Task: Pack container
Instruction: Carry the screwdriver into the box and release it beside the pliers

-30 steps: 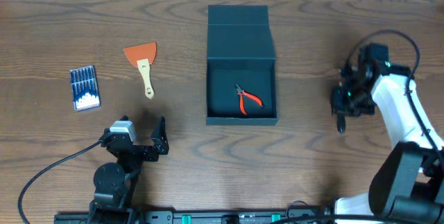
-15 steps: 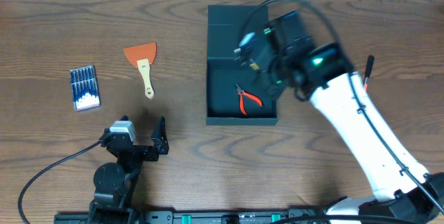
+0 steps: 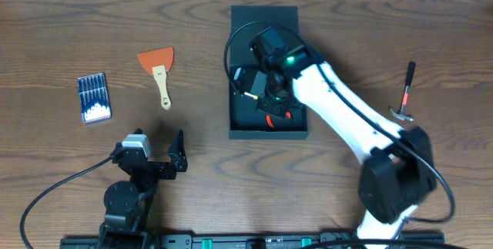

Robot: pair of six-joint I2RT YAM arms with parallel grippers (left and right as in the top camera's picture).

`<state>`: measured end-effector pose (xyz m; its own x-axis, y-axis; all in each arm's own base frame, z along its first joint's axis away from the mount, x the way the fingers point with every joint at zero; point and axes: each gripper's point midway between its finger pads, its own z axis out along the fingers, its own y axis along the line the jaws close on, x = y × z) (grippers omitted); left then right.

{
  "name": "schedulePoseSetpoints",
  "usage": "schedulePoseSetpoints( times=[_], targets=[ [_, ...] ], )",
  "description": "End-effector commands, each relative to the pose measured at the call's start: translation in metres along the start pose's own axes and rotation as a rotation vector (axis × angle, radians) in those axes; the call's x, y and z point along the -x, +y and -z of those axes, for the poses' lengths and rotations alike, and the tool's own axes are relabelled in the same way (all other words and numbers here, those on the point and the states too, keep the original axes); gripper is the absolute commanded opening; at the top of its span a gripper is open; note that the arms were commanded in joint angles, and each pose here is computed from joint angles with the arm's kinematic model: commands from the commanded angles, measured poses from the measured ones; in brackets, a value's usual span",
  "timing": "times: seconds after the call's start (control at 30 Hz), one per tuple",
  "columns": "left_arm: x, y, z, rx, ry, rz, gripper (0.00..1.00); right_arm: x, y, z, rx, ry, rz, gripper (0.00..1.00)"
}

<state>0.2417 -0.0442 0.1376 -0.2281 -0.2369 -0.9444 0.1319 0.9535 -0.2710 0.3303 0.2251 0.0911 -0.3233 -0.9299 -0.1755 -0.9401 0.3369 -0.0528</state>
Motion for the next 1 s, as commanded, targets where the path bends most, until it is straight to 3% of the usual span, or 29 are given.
schedulePoseSetpoints(
  times=[0.0, 0.23, 0.27, 0.33, 0.5, 0.7, 0.97],
  targets=[
    [-0.016, 0.002, -0.001, 0.003, 0.05, 0.003, 0.99, 0.002, 0.004, -0.021, 0.041, 0.022, 0.04, 0.01],
    [-0.016, 0.002, -0.001, 0.003, 0.05, 0.003, 0.99, -0.005, 0.006, -0.052, 0.082, 0.073, 0.042, 0.01],
    [-0.016, 0.002, -0.001, 0.003, 0.05, 0.003, 0.99, -0.005, 0.006, -0.054, 0.084, 0.075, 0.042, 0.05],
    [-0.016, 0.002, -0.001, 0.003, 0.05, 0.003, 0.99, -0.005, 0.005, -0.055, 0.084, 0.076, 0.042, 0.34],
    [-0.016, 0.002, -0.001, 0.003, 0.05, 0.003, 0.98, -0.004, 0.005, -0.055, 0.082, 0.073, 0.041, 0.46],
    [-0.016, 0.002, -0.001, 0.003, 0.05, 0.003, 0.99, -0.005, 0.0, -0.055, 0.072, 0.073, 0.004, 0.45],
    [-0.016, 0.002, -0.001, 0.003, 0.05, 0.003, 0.99, 0.0, -0.031, -0.016, 0.023, 0.026, -0.211, 0.53]
  ],
)
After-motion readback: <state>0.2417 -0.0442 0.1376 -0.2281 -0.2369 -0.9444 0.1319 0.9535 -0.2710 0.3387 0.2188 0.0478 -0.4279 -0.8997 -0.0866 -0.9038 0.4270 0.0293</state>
